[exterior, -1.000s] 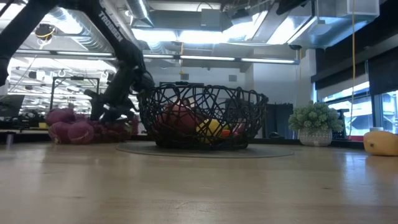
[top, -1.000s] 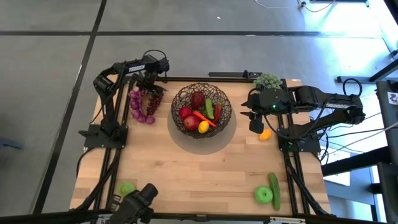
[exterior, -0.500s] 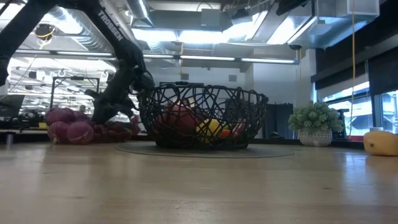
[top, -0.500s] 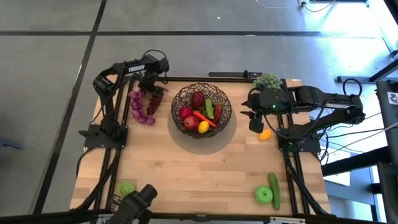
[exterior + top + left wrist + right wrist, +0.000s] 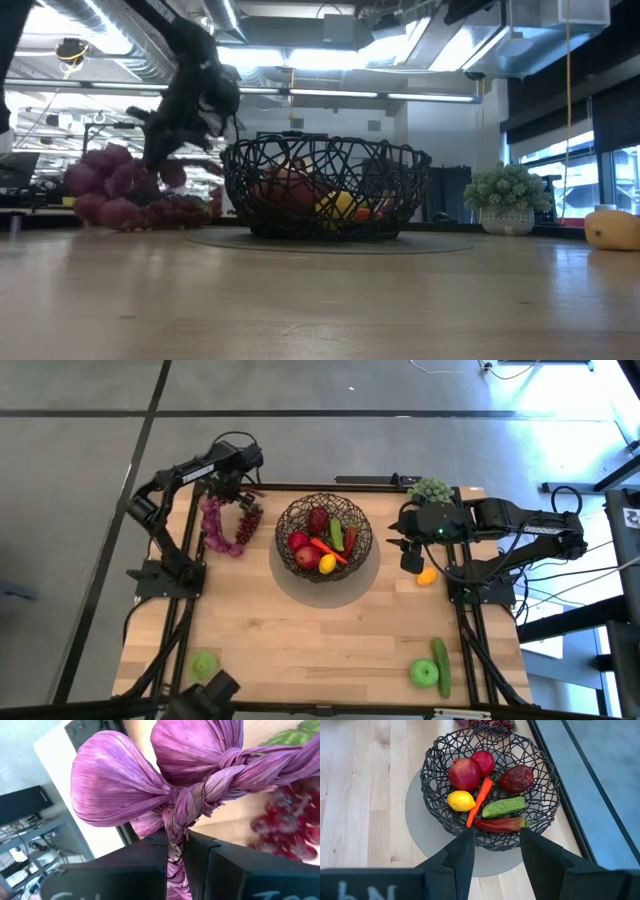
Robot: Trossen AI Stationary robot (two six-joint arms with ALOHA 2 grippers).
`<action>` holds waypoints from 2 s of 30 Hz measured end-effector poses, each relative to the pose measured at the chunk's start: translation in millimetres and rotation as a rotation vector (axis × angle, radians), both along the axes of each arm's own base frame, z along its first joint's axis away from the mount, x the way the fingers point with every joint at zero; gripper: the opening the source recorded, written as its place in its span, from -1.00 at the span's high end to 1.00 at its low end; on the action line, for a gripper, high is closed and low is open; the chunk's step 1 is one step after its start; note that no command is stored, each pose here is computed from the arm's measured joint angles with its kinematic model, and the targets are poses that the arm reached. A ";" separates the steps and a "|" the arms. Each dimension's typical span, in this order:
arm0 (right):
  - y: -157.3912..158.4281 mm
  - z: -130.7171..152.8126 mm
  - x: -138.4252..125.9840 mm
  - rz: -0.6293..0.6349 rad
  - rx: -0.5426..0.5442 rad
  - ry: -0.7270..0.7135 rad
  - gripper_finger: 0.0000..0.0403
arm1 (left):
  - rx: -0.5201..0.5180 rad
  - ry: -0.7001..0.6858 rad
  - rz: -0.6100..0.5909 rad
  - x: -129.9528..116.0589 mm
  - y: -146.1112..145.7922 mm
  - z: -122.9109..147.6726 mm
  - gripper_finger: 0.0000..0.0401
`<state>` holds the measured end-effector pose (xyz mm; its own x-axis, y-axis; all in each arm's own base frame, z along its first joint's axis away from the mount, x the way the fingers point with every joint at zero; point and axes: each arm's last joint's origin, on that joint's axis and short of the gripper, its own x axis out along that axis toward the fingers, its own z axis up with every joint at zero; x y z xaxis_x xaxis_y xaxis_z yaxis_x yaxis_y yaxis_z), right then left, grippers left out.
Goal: Build produce basket
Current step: Put the garlics into the wire basket
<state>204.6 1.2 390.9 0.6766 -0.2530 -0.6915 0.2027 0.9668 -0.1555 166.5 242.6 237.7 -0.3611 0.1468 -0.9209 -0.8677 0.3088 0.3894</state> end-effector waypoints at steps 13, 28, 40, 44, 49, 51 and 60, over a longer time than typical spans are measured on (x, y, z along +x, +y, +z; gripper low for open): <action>0.0 0.0 0.0 0.001 -0.001 0.000 0.23 | 0.214 -0.144 -0.076 -6.2 -61.2 70.2 0.94; 0.1 0.0 0.0 0.001 -0.001 0.000 0.23 | 0.445 -0.453 -0.222 6.3 -127.3 145.4 0.94; 0.0 0.0 0.0 0.001 -0.001 0.000 0.23 | 0.579 -0.632 -0.369 41.1 -134.5 219.5 0.94; 0.0 0.0 0.0 0.001 -0.001 0.000 0.23 | 0.586 -0.663 -0.442 69.4 -130.5 227.4 0.94; 0.0 0.0 0.0 0.001 -0.001 0.000 0.23 | 0.590 -0.676 -0.570 106.1 -127.2 228.7 0.94; 0.0 0.0 0.0 0.001 -0.001 0.000 0.23 | 0.584 -0.659 -0.628 119.1 -126.8 226.2 0.94; 0.0 0.0 0.0 0.000 -0.001 0.000 0.23 | 0.724 -0.538 -0.649 156.0 -125.4 214.9 0.94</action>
